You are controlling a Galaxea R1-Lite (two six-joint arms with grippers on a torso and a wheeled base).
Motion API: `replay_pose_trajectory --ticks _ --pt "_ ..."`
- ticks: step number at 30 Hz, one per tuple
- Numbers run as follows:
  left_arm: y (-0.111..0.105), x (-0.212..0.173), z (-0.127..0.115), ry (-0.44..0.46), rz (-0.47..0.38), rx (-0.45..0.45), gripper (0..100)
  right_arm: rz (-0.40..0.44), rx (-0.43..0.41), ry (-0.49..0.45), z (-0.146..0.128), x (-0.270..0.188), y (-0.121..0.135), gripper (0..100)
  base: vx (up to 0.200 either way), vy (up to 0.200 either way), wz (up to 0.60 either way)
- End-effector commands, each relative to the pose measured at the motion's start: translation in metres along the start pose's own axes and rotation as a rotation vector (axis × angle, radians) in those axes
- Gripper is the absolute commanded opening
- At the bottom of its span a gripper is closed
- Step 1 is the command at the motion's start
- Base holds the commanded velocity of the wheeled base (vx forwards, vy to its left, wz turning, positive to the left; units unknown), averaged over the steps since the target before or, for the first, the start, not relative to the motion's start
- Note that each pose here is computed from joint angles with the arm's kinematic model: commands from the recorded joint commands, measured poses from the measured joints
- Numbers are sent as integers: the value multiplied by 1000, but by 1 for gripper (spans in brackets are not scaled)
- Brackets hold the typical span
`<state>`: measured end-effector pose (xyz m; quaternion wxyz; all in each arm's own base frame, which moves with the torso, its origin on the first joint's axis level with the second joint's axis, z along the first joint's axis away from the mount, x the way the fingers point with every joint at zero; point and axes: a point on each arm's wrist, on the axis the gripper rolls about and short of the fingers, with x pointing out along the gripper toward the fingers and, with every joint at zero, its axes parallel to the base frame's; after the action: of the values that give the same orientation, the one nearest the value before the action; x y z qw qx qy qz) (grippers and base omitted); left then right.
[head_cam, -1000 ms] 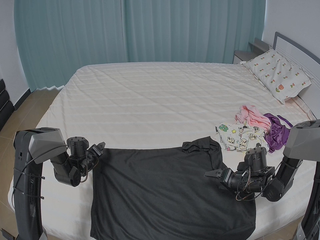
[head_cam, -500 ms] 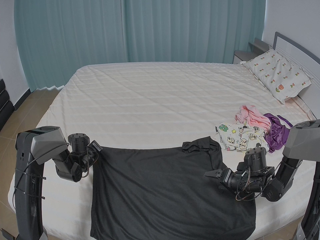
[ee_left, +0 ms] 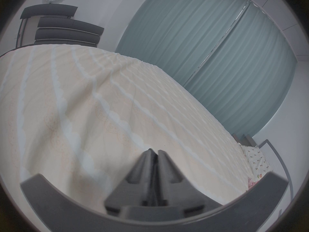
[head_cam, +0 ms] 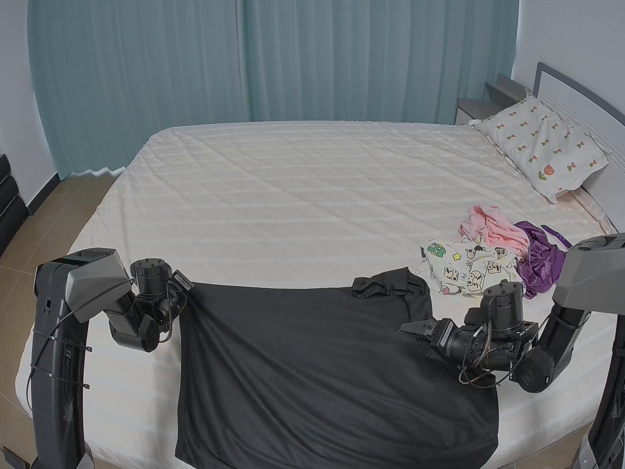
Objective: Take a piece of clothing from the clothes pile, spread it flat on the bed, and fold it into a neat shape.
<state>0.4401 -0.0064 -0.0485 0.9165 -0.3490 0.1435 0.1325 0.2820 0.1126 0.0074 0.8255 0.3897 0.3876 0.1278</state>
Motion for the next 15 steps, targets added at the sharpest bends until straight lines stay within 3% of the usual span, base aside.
replay_pose_trajectory --ticks 1,7,11,14,15 --pt "-1 0 -3 7 -2 3 100 12 10 -18 3 0 0 100 0 0 0" --pt "-2 -4 2 -3 -8 -30 100 45 70 -127 11 2 11 100 0 0 0" --pt "-20 -29 24 -14 -49 -222 100 51 88 -191 16 14 20 100 0 0 0" --pt "-24 -40 31 -3 -65 -261 100 52 99 -224 18 24 24 100 0 0 0" --pt "-22 -50 31 42 -77 -277 100 58 91 -262 25 34 32 100 0 0 0"
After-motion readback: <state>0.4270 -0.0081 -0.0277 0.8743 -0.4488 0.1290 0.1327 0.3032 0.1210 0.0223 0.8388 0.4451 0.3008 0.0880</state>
